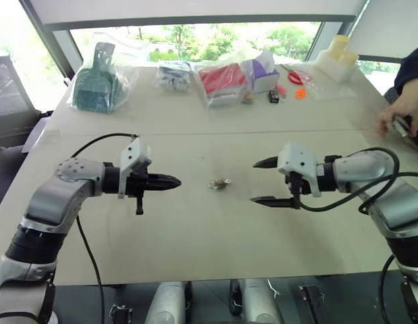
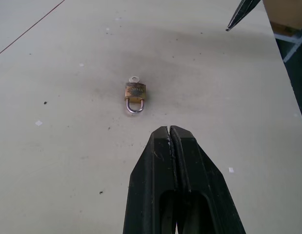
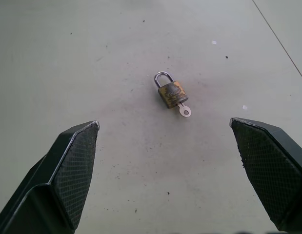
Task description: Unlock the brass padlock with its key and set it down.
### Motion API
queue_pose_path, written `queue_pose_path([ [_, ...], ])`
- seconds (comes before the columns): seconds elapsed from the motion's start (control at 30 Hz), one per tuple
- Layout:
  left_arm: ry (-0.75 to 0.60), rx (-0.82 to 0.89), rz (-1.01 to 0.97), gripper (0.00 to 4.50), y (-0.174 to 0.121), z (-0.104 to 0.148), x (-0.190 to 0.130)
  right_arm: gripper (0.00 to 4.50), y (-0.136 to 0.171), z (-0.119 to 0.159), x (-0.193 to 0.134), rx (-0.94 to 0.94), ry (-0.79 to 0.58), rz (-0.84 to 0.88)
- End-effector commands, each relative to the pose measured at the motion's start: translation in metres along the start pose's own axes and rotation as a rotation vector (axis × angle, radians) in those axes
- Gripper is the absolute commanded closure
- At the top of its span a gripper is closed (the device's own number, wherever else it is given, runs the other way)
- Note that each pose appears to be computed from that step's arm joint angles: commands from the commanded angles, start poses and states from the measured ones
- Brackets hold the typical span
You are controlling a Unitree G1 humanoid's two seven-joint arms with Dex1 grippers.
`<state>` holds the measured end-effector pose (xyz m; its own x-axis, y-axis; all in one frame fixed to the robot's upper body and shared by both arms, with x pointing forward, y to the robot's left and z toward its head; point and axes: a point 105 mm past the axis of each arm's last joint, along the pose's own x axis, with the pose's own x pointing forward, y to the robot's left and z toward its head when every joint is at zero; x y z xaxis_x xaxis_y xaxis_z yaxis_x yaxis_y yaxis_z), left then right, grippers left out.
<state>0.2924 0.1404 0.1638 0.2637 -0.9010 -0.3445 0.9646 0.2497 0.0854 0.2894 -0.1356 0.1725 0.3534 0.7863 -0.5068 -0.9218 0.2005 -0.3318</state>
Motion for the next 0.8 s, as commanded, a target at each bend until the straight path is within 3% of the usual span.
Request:
queue_pose_path([
  [0.03, -0.008, 0.037, -0.006, 4.50, -0.001, 0.010, -0.005, 0.04, -0.002, 0.008, -0.004, -0.052, -0.007, -0.010],
  [0.8, -0.049, 0.099, 0.058, 4.50, 0.027, 0.028, 0.011, 0.04, 0.001, 0.009, 0.001, -0.046, -0.020, -0.061],
])
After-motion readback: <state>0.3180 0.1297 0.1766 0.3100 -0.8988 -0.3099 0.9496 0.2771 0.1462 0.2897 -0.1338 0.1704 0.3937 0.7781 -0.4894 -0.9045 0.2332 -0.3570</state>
